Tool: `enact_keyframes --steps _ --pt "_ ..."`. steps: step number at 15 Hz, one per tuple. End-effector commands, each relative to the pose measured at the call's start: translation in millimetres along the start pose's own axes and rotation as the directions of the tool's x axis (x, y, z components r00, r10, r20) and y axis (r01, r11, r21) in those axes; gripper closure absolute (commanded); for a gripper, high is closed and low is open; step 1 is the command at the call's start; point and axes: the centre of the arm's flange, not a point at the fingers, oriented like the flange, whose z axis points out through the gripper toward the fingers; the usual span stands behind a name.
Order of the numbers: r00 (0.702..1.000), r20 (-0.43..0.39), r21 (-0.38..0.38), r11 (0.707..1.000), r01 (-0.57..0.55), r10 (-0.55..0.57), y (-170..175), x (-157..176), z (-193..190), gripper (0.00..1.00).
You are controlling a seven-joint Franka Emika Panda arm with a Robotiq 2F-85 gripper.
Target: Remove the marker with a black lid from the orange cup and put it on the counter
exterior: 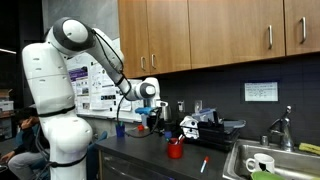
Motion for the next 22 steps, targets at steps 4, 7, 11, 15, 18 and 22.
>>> enact_keyframes --steps 4,7,11,15,18,22 --pt "0.995 -0.036 -0.004 0.996 -0.090 0.090 47 30 4 0.00" --pt "0.993 -0.043 -0.015 0.994 -0.111 0.111 59 37 -1 0.00" --pt "0.988 -0.043 -0.027 0.989 -0.149 0.147 74 43 1 0.00" --pt "0.982 -0.023 -0.027 0.982 -0.188 0.187 85 41 5 0.00" --pt "0.978 -0.011 -0.029 0.978 -0.209 0.208 87 39 5 0.00" --pt "0.970 0.021 -0.039 0.970 -0.241 0.242 88 36 4 0.00"
